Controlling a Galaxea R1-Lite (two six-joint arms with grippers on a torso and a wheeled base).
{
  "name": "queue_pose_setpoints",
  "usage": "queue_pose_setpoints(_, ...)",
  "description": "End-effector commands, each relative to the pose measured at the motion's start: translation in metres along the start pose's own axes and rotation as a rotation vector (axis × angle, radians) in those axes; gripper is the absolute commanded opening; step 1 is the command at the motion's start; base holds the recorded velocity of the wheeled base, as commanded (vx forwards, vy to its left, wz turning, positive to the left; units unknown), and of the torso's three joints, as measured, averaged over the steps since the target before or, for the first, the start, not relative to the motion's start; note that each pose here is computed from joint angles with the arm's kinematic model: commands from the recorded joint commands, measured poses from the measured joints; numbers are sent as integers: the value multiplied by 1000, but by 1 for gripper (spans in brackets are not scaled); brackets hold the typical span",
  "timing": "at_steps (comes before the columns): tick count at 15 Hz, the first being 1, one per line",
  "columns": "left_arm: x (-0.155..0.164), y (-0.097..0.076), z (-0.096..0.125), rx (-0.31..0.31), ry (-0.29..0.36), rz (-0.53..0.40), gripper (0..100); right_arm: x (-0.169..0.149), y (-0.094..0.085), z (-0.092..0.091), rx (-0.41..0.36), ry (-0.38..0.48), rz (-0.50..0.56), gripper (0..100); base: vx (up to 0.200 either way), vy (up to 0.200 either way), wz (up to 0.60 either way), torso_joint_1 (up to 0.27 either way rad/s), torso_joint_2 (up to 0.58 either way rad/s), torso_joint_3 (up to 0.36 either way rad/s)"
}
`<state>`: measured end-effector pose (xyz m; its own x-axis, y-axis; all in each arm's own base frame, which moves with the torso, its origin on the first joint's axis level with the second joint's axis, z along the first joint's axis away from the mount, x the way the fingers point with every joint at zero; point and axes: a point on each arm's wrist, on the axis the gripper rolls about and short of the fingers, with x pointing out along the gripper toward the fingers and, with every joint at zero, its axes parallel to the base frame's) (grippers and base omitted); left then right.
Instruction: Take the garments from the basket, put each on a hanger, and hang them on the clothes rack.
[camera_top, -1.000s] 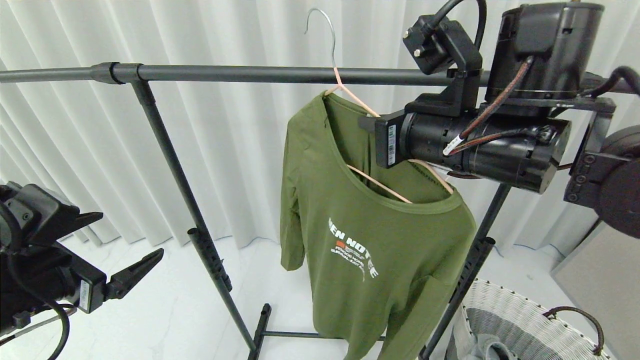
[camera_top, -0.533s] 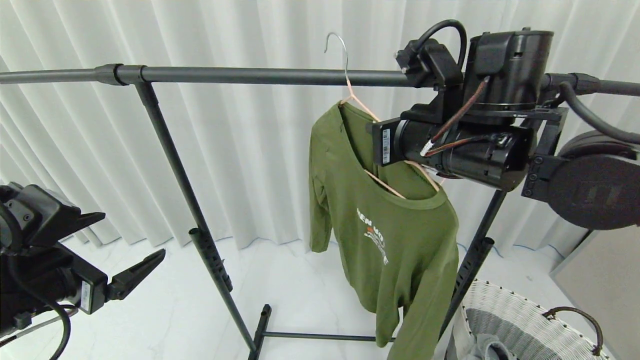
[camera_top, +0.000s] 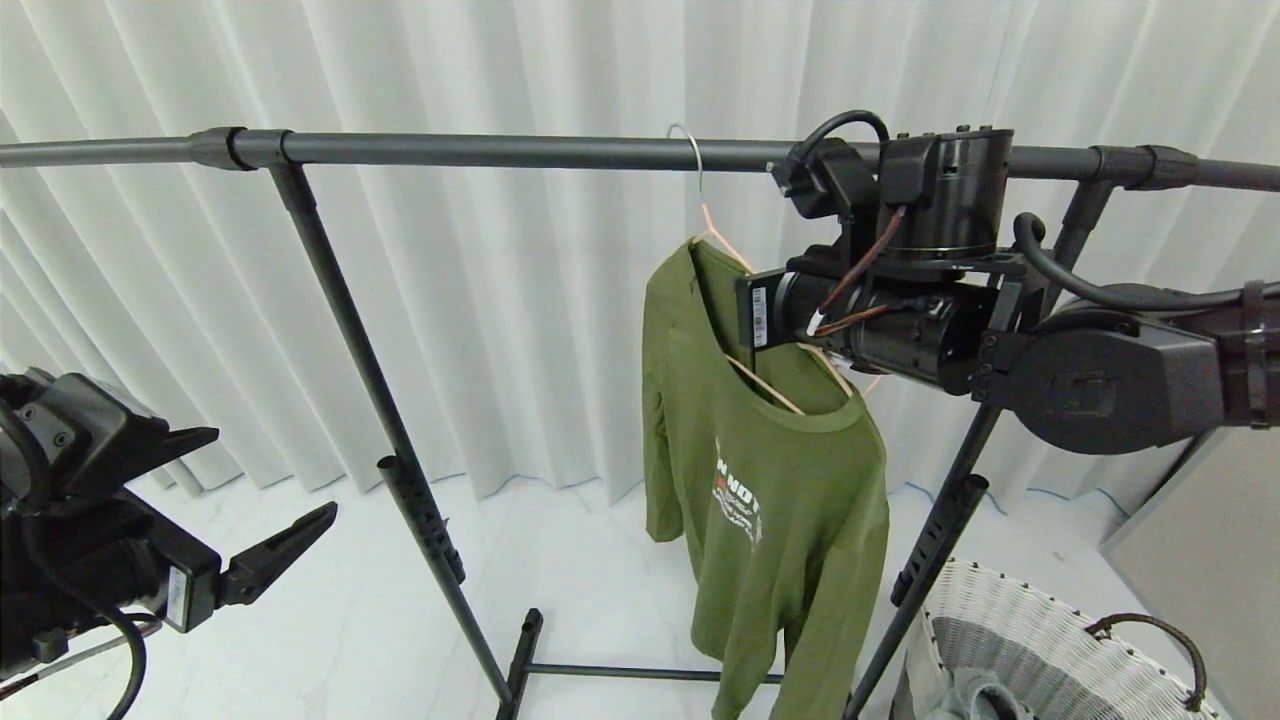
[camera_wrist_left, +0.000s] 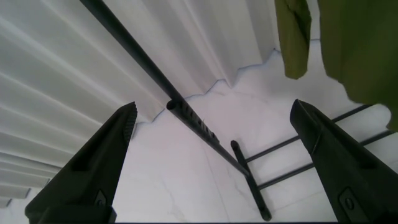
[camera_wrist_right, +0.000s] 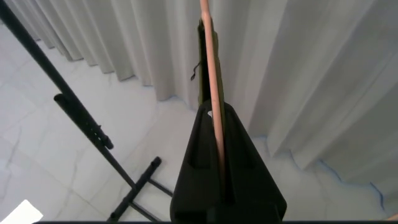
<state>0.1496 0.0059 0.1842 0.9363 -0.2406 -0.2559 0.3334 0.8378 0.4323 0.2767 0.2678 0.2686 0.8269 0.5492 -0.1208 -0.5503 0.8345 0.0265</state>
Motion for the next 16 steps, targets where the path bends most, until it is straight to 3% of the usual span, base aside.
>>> queue_pose_setpoints(1,0,0,0,0,-1,-1,100,4,-1,-4,-1,9,-10,0,0,0,0,0,0,0)
queue_pose_setpoints(3,0,0,0,-2,0,-1,100,4,0,-4,2,-5,-21,0,0,0,0,0,0,0)
queue_pose_setpoints(4,0,0,0,-2,1,0,100,3,1,-4,2,-3,-23,100,0,0,0,0,0,0)
queue_pose_setpoints(7,0,0,0,-5,1,0,100,-1,7,-2,0,-12,-35,100,0,0,0,0,0,0)
queue_pose_setpoints(12,0,1,-1,-9,5,10,100,-45,22,12,-15,-51,17,100,0,0,0,0,0,0)
queue_pose_setpoints(16,-2,1,-1,-14,23,51,100,-102,-4,-6,-167,-85,-16,100,0,0,0,0,0,0)
